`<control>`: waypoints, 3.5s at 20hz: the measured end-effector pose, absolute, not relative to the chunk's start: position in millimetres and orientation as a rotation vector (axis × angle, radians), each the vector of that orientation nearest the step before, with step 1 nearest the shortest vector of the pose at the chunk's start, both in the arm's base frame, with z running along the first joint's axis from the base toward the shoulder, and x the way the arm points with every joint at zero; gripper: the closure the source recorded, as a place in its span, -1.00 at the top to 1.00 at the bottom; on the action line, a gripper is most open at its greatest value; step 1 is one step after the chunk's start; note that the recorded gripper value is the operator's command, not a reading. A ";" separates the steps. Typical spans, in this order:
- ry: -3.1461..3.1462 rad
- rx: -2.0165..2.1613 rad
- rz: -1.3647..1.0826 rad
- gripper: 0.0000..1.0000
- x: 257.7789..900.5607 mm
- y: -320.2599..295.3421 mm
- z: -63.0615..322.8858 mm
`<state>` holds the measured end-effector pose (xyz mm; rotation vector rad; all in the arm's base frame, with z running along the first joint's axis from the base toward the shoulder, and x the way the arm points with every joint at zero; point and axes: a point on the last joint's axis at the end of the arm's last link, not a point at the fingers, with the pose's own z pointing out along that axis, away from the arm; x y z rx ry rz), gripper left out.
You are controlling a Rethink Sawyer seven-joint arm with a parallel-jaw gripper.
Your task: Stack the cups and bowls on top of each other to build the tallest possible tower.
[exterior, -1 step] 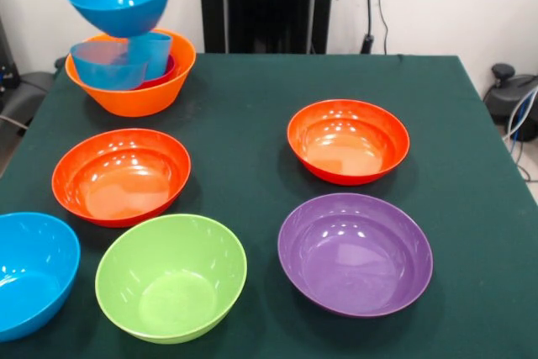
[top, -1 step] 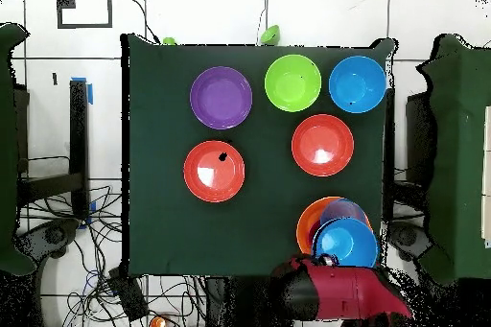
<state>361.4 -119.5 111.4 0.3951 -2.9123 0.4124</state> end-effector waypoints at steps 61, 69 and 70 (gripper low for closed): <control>-2.902 0.472 0.448 -1.00 347.9 -118.8 98.4; -2.900 0.509 0.453 -1.00 348.6 -125.2 96.7; -2.900 0.513 0.452 1.00 348.7 -125.4 96.5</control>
